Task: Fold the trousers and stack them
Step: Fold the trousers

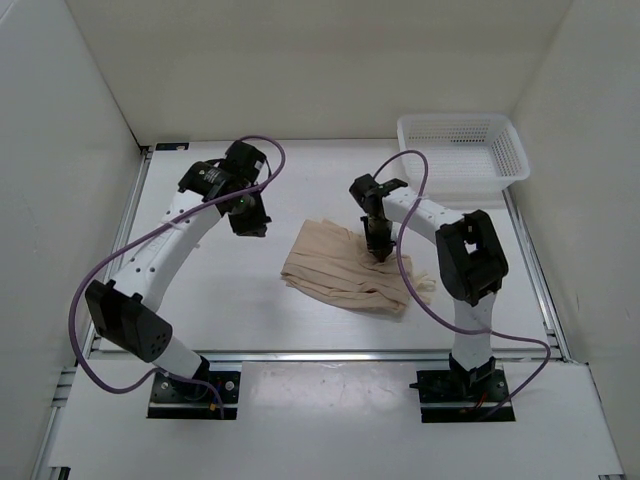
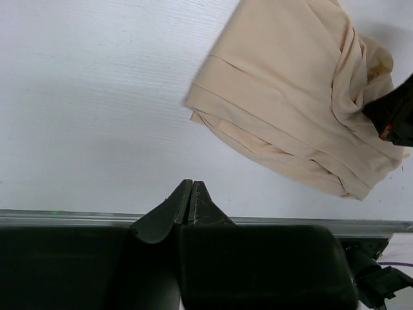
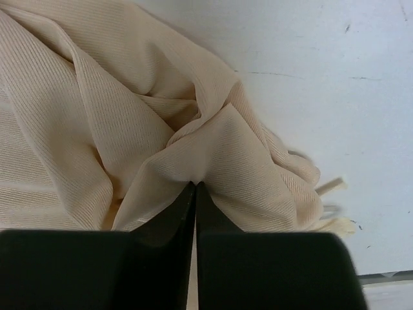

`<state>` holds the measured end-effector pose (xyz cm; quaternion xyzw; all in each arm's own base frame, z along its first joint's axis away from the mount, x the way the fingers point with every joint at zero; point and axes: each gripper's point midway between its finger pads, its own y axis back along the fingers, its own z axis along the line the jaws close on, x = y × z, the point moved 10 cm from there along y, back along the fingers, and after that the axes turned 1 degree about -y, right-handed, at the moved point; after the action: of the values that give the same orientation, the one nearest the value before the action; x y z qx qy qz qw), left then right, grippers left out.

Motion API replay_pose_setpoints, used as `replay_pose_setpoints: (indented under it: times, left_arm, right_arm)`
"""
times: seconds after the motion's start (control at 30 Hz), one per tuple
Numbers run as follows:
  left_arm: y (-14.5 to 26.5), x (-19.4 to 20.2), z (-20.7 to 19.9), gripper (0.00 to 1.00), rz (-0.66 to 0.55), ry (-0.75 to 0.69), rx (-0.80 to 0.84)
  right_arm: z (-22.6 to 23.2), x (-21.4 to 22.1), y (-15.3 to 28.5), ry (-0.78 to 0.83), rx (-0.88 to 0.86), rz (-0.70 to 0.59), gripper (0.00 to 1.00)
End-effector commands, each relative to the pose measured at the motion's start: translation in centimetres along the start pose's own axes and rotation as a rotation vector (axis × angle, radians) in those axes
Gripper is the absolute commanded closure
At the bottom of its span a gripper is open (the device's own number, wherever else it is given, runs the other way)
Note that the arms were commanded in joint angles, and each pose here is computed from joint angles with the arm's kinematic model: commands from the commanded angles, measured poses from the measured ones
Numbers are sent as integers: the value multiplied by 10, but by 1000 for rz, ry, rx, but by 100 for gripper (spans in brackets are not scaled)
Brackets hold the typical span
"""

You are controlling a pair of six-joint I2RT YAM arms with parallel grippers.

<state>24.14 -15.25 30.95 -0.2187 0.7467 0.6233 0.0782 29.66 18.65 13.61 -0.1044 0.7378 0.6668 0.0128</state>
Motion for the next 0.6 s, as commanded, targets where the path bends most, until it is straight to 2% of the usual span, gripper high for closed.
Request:
replay_pose_setpoints:
  times: [0.0,0.2,0.37,0.53,0.57]
  left_arm:
    - [17,-3,16,85,-52,7,-8]
    - [24,-7,21,85,-78,16,0]
    - [21,-7,20,85,-69,6,-7]
    - [18,-8,18,85,-58,-3,9]
    - [12,-7,18,83,-42,-5,-2]
  right_arm:
    - [-4,-13,20,-48,-11,-77,98]
    - [-48,-5,58,-226,0,-200,100]
    - [-83,-5,58,-368,15,-240,100]
    - [-97,-14,40,-446,4,-196,100]
    - [-96,-14,40,-445,-6,-193,92]
